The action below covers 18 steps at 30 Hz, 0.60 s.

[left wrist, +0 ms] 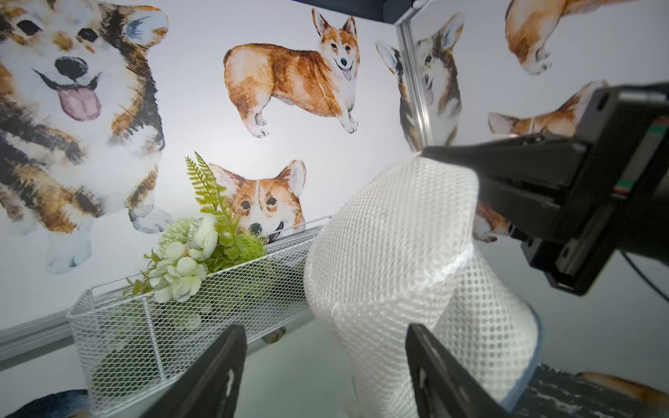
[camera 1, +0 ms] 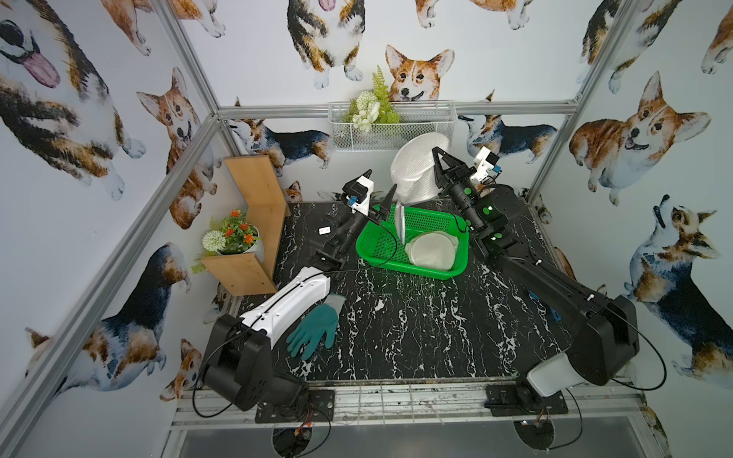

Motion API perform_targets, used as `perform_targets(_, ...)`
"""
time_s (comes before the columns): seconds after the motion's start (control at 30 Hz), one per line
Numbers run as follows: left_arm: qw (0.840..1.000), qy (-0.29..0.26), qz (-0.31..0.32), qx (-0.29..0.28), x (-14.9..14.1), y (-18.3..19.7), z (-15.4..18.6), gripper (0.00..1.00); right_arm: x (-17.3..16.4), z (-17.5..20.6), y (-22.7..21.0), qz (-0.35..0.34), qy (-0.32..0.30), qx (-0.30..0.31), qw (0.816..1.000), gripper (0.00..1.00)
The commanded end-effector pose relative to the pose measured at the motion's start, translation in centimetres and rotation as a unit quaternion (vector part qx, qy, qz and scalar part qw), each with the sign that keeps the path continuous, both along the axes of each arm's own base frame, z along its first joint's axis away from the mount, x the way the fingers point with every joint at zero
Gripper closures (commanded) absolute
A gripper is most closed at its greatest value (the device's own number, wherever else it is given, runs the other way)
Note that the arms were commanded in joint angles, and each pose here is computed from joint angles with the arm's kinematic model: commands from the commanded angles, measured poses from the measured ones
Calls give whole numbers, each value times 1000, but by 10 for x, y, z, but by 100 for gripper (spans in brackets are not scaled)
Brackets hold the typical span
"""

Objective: Turn the laundry bag inside out
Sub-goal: Turn over the laundry bag.

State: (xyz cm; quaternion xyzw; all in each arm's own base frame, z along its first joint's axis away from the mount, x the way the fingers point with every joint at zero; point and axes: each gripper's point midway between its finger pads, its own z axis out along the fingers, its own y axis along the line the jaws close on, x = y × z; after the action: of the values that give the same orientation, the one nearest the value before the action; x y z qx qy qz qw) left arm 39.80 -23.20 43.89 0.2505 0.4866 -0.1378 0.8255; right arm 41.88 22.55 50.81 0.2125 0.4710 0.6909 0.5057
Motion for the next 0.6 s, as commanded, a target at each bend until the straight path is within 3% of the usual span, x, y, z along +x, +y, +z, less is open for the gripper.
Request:
perform_targets(0.0, 988, -59, 34, 141, -2, -19, -7, 23, 1, 1, 4, 9, 7, -4, 1000, 100)
perform_targets(0.2, 970, -92, 26, 225, 0, -39, -5, 22, -1, 2, 5, 15, 11, -12, 1000, 100)
perform_targets(0.37, 960, -104, 40, 258, 11, -44, 0, 25, -4, 1, 10, 26, 17, -27, 999, 100)
perform_targets(0.47, 952, -112, 56, 281, 20, -47, 3, 33, -6, 2, 14, 38, 18, -33, 999, 100)
perform_targets(0.57, 949, -124, 85, 277, 27, -43, 12, 48, -7, 0, 17, 47, 26, -42, 998, 100)
